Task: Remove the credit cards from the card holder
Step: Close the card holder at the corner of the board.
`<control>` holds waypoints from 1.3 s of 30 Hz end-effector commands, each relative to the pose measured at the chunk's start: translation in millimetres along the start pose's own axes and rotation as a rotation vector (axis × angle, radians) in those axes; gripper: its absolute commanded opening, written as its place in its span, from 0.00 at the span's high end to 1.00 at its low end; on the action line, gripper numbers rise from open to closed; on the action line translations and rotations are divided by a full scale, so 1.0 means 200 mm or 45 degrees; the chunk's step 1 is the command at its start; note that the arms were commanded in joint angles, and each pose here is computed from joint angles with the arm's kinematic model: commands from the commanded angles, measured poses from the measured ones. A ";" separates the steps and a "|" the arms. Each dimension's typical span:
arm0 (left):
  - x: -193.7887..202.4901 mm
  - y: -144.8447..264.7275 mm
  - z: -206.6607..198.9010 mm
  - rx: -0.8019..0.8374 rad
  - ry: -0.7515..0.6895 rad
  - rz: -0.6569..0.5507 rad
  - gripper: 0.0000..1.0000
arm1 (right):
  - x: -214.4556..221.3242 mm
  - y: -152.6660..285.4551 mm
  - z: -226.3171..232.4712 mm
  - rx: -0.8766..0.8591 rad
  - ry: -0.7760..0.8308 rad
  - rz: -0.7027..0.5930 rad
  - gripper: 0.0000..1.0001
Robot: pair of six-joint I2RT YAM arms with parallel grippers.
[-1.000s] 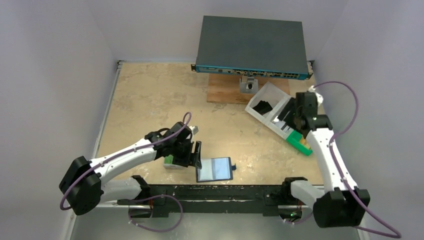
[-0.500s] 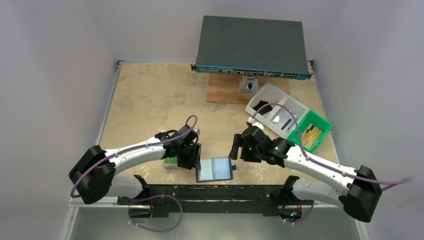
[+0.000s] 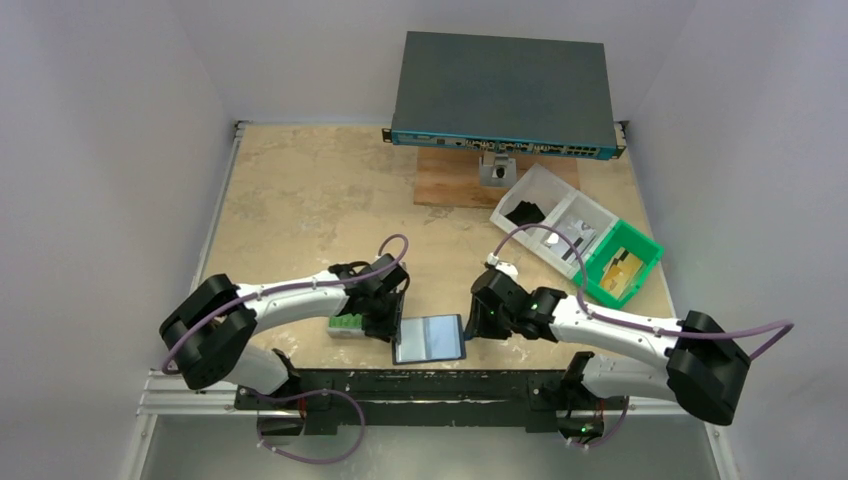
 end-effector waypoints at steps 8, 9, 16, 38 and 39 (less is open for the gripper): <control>-0.04 -0.05 -0.16 0.056 -0.003 -0.023 0.91 | -0.09 0.06 0.05 0.005 -0.025 -0.114 1.00; -0.05 -0.05 -0.17 0.065 -0.004 -0.017 0.92 | -0.11 0.09 0.06 0.002 -0.025 -0.128 1.00; -0.08 -0.07 -0.31 0.147 -0.008 0.001 0.99 | -0.21 0.24 0.15 -0.089 -0.028 -0.200 1.00; -0.12 0.20 -0.18 0.110 0.067 -0.195 0.91 | -0.18 -0.06 0.38 -0.340 -0.094 -0.076 1.00; -0.12 0.23 -0.15 0.101 0.082 -0.218 0.90 | -0.17 -0.08 0.38 -0.339 -0.097 -0.070 1.00</control>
Point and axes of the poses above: each gripper's point midway between its finger pads, its own y axis back along the fingers, its own z axis along the line the jaws close on, x = y × z, the point moved 7 cm from there along y, back along the fingers, and after that the axes turned 8 degrees about y, right-handed, at the moved point
